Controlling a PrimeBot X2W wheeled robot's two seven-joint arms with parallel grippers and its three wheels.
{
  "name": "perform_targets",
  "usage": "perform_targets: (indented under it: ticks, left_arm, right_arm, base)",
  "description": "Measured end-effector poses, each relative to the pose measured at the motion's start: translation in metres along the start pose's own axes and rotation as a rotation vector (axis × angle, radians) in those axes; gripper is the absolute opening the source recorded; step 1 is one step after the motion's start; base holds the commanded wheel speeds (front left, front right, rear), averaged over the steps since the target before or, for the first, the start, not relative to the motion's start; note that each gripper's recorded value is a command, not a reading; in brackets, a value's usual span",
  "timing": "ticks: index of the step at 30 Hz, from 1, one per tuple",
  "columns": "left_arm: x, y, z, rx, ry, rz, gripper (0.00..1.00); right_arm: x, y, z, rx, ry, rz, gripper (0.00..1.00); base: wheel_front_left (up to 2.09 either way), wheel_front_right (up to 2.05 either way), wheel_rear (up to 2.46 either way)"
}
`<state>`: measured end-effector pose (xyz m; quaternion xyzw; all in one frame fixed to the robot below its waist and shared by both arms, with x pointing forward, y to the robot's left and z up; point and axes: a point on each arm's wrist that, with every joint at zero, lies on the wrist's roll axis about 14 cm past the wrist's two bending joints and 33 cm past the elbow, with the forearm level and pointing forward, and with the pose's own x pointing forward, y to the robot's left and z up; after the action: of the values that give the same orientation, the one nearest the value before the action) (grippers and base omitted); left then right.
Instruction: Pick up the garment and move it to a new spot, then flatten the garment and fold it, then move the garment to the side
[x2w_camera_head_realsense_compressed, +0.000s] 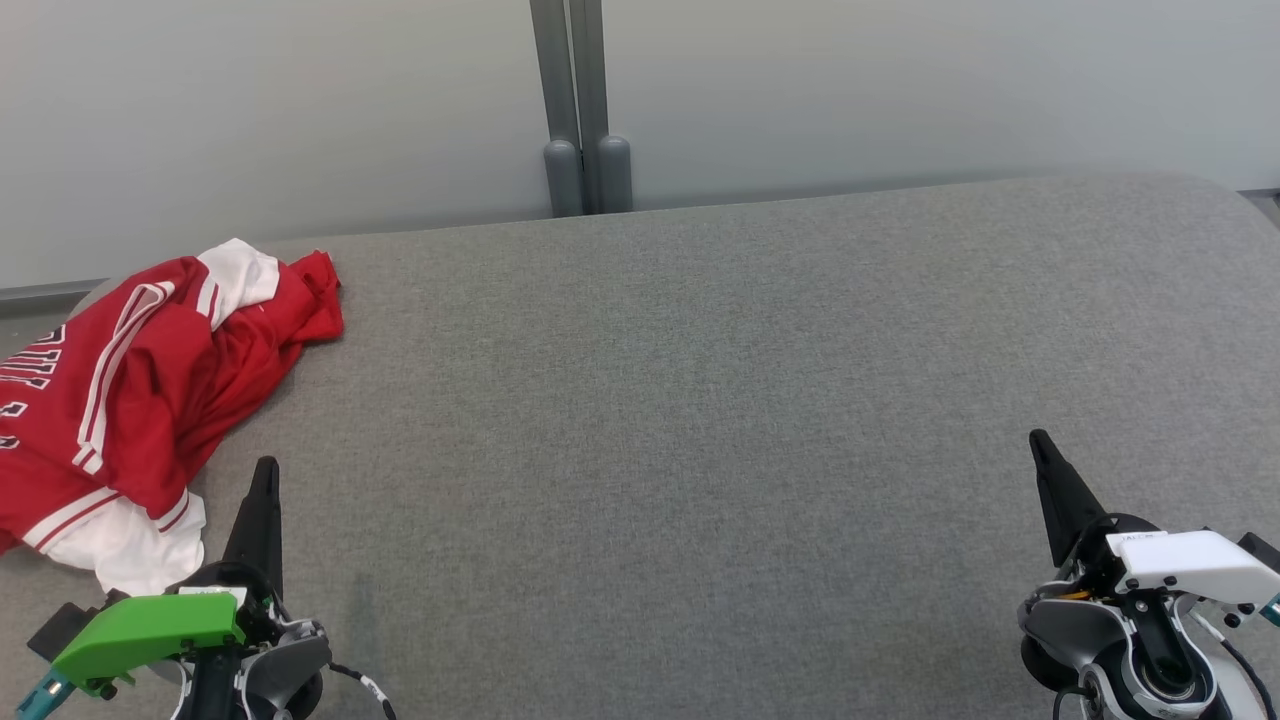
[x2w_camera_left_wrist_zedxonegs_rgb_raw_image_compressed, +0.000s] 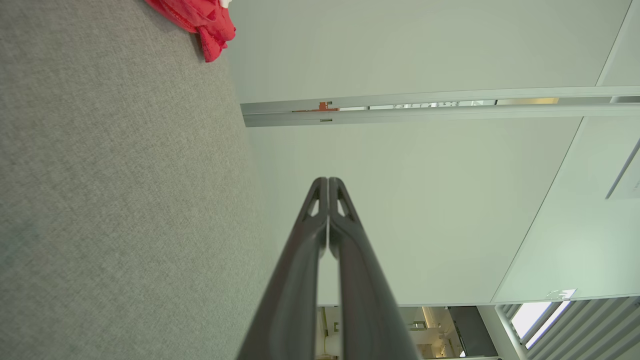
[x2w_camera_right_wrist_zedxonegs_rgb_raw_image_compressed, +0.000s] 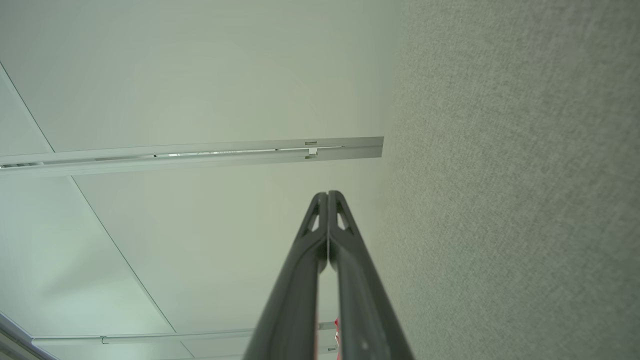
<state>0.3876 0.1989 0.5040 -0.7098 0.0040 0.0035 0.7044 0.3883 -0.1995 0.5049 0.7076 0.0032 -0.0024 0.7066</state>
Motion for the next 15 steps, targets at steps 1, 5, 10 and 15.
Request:
perform_targets:
  ticks: [1, 5, 10, 15]
  left_arm:
    - [0.0000, 0.0000, 0.0000, 0.000, 0.000, 0.000, 0.00]
    - [0.0000, 0.0000, 0.0000, 0.000, 0.000, 0.000, 0.00]
    - [0.0000, 0.0000, 0.0000, 0.000, 0.000, 0.000, 0.00]
    - [0.0000, 0.0000, 0.0000, 0.000, 0.000, 0.000, 0.00]
  right_arm:
    - [0.0000, 0.0000, 0.0000, 0.000, 0.000, 0.000, 0.00]
    - [0.0000, 0.0000, 0.0000, 0.000, 0.000, 0.000, 0.00]
    - [0.0000, 0.0000, 0.0000, 0.000, 0.000, 0.000, 0.00]
    - [0.0000, 0.0000, 0.0000, 0.000, 0.000, 0.000, 0.00]
  base:
    - [0.00, 0.00, 0.00]
    - [0.00, 0.00, 0.00]
    - [0.00, 0.00, 0.00]
    - [0.00, 0.00, 0.00]
